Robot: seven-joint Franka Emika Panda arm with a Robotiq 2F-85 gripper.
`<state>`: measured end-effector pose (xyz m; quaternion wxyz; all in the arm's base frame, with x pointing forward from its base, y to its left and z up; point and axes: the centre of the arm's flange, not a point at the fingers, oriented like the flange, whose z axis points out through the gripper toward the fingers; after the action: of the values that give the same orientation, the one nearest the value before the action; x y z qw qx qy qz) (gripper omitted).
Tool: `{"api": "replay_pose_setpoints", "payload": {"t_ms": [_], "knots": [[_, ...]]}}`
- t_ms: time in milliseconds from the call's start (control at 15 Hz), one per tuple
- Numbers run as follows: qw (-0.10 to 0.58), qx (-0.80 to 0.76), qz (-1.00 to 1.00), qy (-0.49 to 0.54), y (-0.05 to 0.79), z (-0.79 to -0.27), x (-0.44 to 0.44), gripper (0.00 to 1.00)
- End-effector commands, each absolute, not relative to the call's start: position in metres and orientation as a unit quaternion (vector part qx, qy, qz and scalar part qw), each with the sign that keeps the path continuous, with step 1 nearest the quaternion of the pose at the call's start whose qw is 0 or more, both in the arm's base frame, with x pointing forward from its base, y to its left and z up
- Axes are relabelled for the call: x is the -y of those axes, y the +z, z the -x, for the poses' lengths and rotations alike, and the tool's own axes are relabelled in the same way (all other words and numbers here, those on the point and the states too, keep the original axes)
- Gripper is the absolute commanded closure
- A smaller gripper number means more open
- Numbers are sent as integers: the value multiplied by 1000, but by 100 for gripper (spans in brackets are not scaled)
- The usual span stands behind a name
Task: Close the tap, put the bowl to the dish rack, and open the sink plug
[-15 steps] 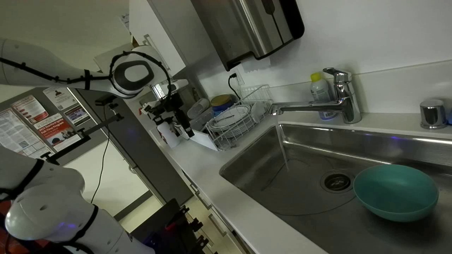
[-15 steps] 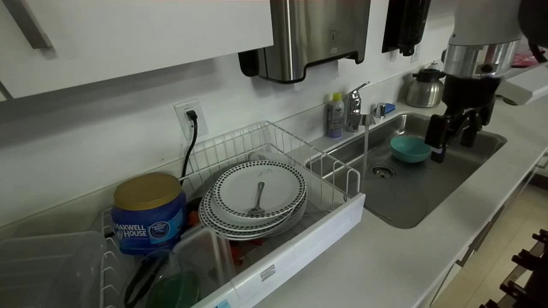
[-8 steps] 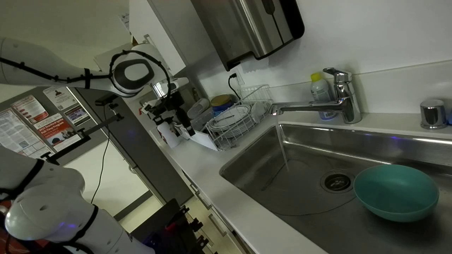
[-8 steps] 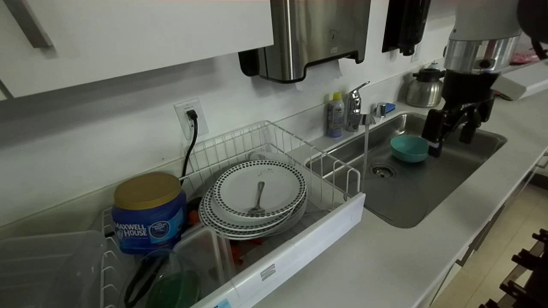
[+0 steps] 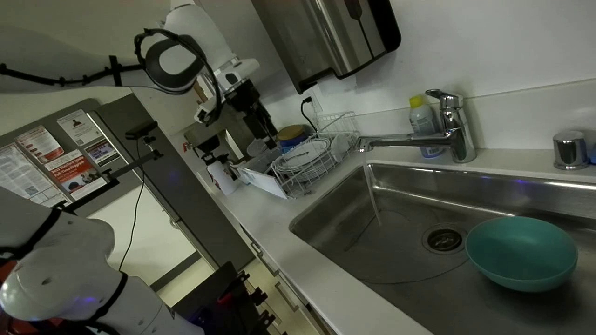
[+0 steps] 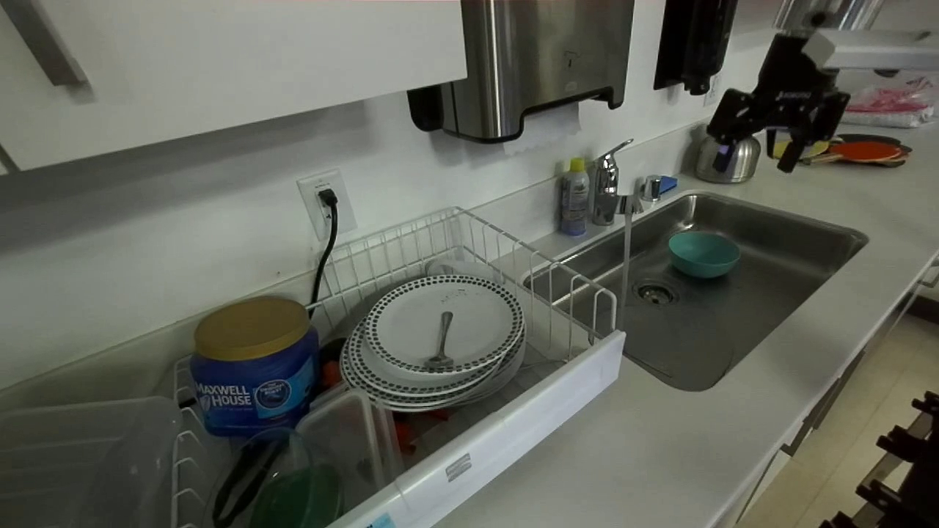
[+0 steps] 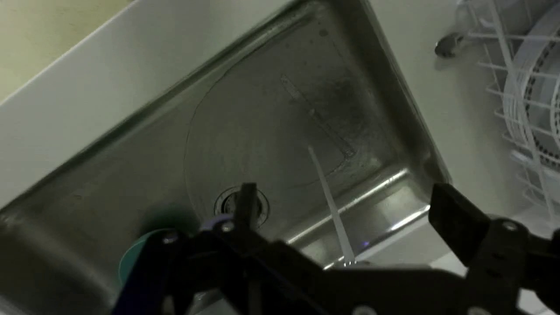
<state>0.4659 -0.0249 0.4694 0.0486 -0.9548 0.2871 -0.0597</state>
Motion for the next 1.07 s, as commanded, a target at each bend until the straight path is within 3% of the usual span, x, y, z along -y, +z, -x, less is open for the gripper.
{"api": "replay_pose_setpoints", "payload": {"t_ms": [0, 400, 1000], "knots": [[60, -308, 947, -68, 476, -472, 34, 0], [60, -309, 947, -68, 475, -475, 35, 0], [13, -284, 936, -205, 521, -558, 117, 0]]}}
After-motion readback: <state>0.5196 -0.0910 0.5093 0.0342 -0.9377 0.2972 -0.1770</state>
